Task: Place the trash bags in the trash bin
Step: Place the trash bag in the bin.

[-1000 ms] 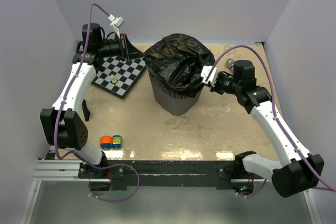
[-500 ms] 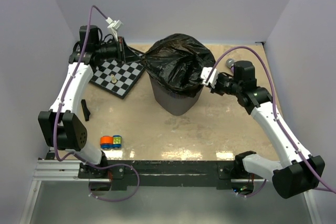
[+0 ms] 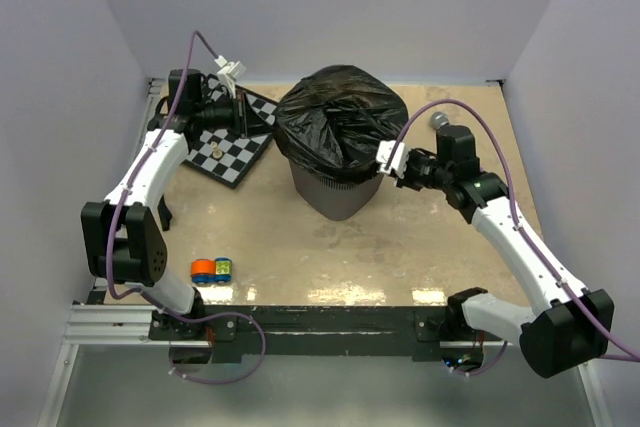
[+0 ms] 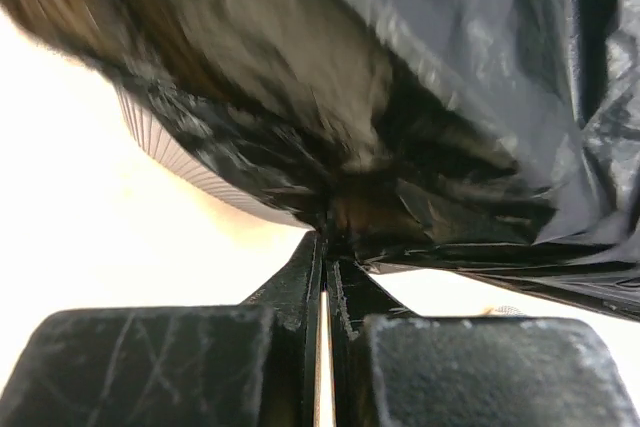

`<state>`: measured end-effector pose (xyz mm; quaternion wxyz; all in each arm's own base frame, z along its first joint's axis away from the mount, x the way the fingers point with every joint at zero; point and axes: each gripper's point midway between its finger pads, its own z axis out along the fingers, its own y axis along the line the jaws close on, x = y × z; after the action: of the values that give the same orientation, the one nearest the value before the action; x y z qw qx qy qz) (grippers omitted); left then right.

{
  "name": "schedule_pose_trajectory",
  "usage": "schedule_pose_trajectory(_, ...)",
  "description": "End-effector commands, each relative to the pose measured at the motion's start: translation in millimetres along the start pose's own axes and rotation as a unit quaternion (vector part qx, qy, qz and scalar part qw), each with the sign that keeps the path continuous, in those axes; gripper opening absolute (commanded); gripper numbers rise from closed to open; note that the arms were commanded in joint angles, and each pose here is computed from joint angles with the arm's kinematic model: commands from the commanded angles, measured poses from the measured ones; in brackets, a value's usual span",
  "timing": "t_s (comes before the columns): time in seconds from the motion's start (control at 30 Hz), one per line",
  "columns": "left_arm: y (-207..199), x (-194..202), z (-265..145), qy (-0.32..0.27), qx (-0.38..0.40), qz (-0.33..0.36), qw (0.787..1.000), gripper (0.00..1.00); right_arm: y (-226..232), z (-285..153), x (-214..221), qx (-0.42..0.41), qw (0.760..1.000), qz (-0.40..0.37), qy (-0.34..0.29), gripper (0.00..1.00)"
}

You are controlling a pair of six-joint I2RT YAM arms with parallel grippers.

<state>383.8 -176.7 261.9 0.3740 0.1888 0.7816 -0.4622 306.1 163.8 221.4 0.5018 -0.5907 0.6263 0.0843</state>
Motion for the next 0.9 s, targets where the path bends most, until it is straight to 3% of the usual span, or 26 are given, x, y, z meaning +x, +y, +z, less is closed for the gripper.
schedule_pose_trajectory(0.0,17.4,11.8,10.9,-0.005,-0.010,0.012,1.000,0.00,8.8,8.4,6.5,-0.009,1.000,-0.007,-0.005,0.00)
schedule_pose_trajectory(0.3,40.7,60.3,26.8,0.032,-0.021,0.008,0.999,0.00,14.4,11.9,11.8,-0.004,1.000,-0.030,-0.009,0.00)
schedule_pose_trajectory(0.43,48.7,76.2,33.9,0.040,-0.022,0.009,0.999,0.00,26.5,8.2,3.8,0.002,0.993,-0.119,-0.010,0.00)
schedule_pose_trajectory(0.7,45.2,66.7,39.9,0.025,0.006,-0.018,1.000,0.00,36.4,6.6,-7.1,-0.025,0.981,-0.193,-0.001,0.00)
schedule_pose_trajectory(0.77,36.7,62.2,20.9,0.011,0.030,-0.023,0.999,0.00,30.2,3.5,-13.2,-0.015,0.981,-0.194,-0.004,0.06)
schedule_pose_trajectory(0.8,31.3,59.7,9.8,0.001,0.043,-0.013,0.999,0.11,27.9,2.1,-15.5,-0.011,0.981,-0.193,-0.004,0.09)
schedule_pose_trajectory(0.87,25.8,48.8,-14.7,-0.030,0.039,0.022,0.999,0.43,27.2,0.2,-17.7,-0.009,0.981,-0.192,-0.005,0.17)
